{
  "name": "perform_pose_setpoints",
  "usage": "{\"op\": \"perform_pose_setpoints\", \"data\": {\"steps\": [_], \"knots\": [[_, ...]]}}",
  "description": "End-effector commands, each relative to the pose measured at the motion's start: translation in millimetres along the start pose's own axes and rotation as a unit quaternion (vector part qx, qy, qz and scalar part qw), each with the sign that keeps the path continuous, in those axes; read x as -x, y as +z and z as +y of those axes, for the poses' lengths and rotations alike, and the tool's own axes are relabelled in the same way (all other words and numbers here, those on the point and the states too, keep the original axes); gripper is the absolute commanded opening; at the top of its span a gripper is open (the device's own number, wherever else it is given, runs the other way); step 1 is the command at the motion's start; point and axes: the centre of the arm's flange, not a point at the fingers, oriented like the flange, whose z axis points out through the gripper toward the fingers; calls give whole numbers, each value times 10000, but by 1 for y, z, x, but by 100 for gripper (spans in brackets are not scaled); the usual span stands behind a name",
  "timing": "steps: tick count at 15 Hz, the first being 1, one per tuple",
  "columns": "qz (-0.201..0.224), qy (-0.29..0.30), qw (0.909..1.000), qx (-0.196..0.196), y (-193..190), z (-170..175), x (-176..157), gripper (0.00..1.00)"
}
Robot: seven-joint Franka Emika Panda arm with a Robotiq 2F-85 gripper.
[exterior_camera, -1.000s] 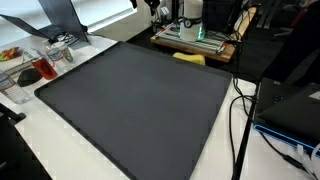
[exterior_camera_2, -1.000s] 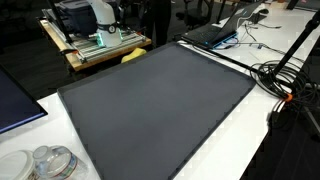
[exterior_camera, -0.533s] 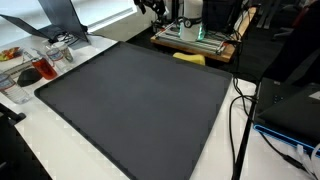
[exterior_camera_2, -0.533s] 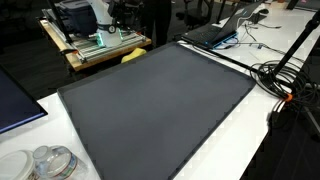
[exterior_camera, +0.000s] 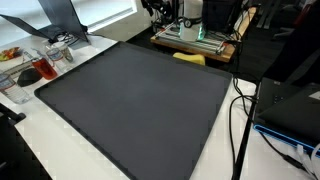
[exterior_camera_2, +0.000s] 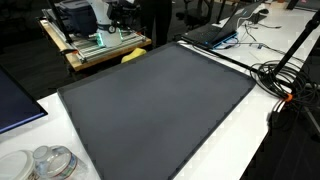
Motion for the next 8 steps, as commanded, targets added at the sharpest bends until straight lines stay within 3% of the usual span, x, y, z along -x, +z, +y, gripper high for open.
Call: {"op": "perform_pose_setpoints", "data": {"steps": [1,5,8], "knots": [[305,754,9967,35,6,-26,35,100],[656,1576,9846,387,5,-60,60,100],[937,1737,9793,444,-2,-94,79,100]]}}
